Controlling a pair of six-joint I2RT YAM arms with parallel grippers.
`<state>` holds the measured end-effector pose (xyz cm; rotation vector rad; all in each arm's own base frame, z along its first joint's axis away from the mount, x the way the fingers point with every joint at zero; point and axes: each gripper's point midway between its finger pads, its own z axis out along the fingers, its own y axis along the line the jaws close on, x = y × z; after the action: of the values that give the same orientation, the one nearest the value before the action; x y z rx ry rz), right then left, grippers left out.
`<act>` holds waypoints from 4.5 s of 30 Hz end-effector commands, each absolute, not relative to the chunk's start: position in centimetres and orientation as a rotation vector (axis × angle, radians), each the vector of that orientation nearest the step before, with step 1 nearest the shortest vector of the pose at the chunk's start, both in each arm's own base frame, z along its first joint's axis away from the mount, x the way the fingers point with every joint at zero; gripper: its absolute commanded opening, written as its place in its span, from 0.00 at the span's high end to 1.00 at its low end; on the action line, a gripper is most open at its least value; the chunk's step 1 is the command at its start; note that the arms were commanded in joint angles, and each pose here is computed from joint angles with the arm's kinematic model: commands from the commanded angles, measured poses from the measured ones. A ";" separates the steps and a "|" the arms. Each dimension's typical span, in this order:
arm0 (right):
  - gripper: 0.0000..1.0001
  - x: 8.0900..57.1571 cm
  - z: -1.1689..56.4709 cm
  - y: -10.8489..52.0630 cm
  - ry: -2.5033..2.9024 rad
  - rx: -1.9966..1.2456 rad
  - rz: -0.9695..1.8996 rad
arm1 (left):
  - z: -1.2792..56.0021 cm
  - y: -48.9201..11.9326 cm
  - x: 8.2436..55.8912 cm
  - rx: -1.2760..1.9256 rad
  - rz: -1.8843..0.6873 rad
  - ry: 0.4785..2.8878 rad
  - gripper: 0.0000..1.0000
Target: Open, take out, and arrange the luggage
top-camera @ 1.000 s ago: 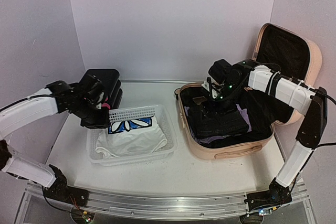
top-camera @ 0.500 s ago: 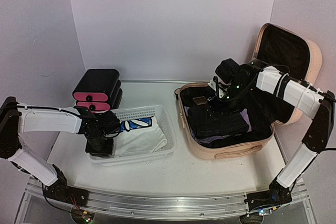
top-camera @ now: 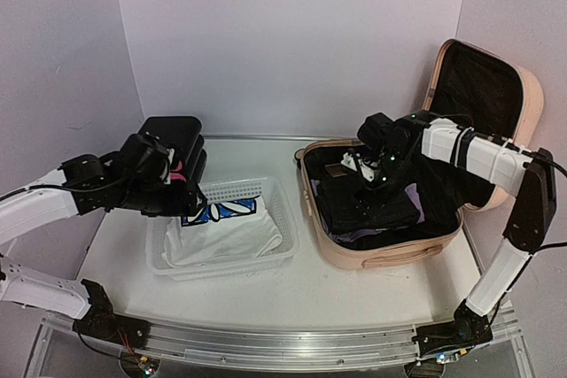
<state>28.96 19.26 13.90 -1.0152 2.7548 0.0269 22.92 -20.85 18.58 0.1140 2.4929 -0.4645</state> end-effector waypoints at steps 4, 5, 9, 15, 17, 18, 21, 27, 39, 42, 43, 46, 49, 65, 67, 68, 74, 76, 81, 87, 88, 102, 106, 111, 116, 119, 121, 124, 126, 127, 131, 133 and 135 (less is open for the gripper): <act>0.02 31.3 11.6 20.5 2.353 -1.704 -0.108 | 27.9 -22.8 24.4 0.235 -0.666 2.108 0.13; 0.02 31.6 11.6 20.3 2.343 -1.715 -0.117 | 28.3 -23.1 24.4 0.249 -0.686 2.088 0.11; 0.02 30.0 12.3 21.8 2.224 -1.808 0.176 | 29.0 -24.5 25.5 0.299 -0.692 2.012 0.04; 0.02 30.6 11.3 21.3 2.214 -1.912 0.278 | 27.8 -27.4 28.0 0.476 -0.595 1.948 0.03; 0.02 30.1 12.3 22.2 2.166 -1.910 0.413 | 26.8 -28.2 28.3 0.522 -0.571 1.996 0.05; 0.02 29.8 12.6 22.5 2.110 -1.945 0.441 | 26.5 -28.2 28.3 0.529 -0.554 2.035 0.06; 0.02 31.0 12.5 22.5 2.025 -1.983 0.363 | 26.6 -27.6 28.7 0.478 -0.514 2.126 0.06; 0.02 32.5 12.2 23.0 1.936 -2.061 0.306 | 29.4 -28.3 30.3 0.469 -0.458 2.134 0.09; 0.02 34.1 7.6 25.3 1.881 -2.115 0.247 | 30.7 -25.5 32.9 0.405 -0.346 2.146 0.09; 0.02 34.0 6.8 25.8 1.876 -2.127 0.266 | 31.1 -25.4 33.4 0.411 -0.344 2.148 0.09; 0.02 33.9 6.6 25.9 1.878 -2.131 0.274 | 31.3 -25.4 33.4 0.412 -0.346 2.146 0.09; 0.02 33.4 6.5 25.9 1.871 -2.138 0.296 | 31.3 -25.5 33.4 0.416 -0.353 2.153 0.09; 0.02 32.3 5.5 25.3 1.853 -2.201 0.292 | 31.0 -25.3 33.3 0.407 -0.349 2.163 0.09; 0.02 38.0 3.2 25.0 1.737 -2.082 -0.171 | 31.1 -25.2 33.5 0.424 -0.358 2.170 0.09; 0.02 39.2 3.4 24.9 1.735 -2.051 -0.241 | 31.1 -24.9 33.4 0.419 -0.350 2.170 0.09; 0.02 39.4 3.5 25.1 1.731 -2.047 -0.241 | 31.1 -24.8 33.3 0.417 -0.348 2.170 0.09; 0.06 39.5 3.1 24.6 1.733 -2.064 -0.277 | 31.2 -24.6 33.2 0.398 -0.350 2.173 0.09; 0.02 39.1 2.6 24.4 1.739 -2.077 -0.265 | 31.2 -24.7 33.3 0.395 -0.354 2.173 0.09; 0.02 38.9 2.0 24.1 1.751 -2.069 -0.268 | 31.4 -24.9 33.4 0.395 -0.362 2.172 0.09; 0.27 39.3 2.4 24.2 1.748 -2.054 -0.282 | 31.5 -25.0 33.5 0.390 -0.368 2.171 0.09; 0.34 39.3 2.5 24.3 1.747 -2.051 -0.282 | 31.5 -25.0 33.6 0.389 -0.366 2.173 0.09; 0.89 38.9 5.1 24.4 1.812 -1.977 -0.191 | 31.3 -25.2 33.7 0.381 -0.374 2.179 0.09; 1.00 38.9 5.7 24.1 1.834 -1.954 -0.177 | 31.2 -25.2 33.6 0.378 -0.376 2.183 0.10; 1.00 39.3 7.0 24.3 1.862 -1.885 -0.127 | 31.2 -25.2 33.7 0.373 -0.379 2.184 0.10; 1.00 39.6 8.8 24.1 1.901 -1.770 -0.055 | 31.2 -25.2 33.7 0.363 -0.380 2.184 0.10; 1.00 39.6 9.3 24.0 1.910 -1.738 -0.030 | 31.2 -25.1 33.7 0.364 -0.378 2.184 0.10; 1.00 39.6 9.6 23.9 1.924 -1.710 -0.008 | 31.2 -25.1 33.7 0.362 -0.376 2.185 0.10; 1.00 39.4 10.1 23.9 1.925 -1.687 0.022 | 31.2 -25.1 33.7 0.358 -0.378 2.186 0.10; 1.00 39.1 10.3 24.0 1.923 -1.678 0.046 | 31.1 -25.0 33.7 0.353 -0.378 2.186 0.10; 1.00 39.0 10.5 24.1 1.927 -1.665 0.065 | 31.1 -25.0 33.7 0.353 -0.378 2.185 0.10; 1.00 38.5 11.3 24.0 1.944 -1.605 0.151 | 31.4 -25.1 33.8 0.359 -0.377 2.178 0.10; 1.00 38.3 11.5 23.8 1.958 -1.571 0.177 | 31.6 -25.4 33.9 0.362 -0.383 2.178 0.11; 1.00 38.4 11.7 23.6 1.967 -1.539 0.188 | 31.9 -26.0 34.0 0.355 -0.420 2.187 0.11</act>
<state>37.82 25.04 8.57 -1.6931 1.9270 0.1838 33.26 -25.33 28.87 0.3987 2.2365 -0.3579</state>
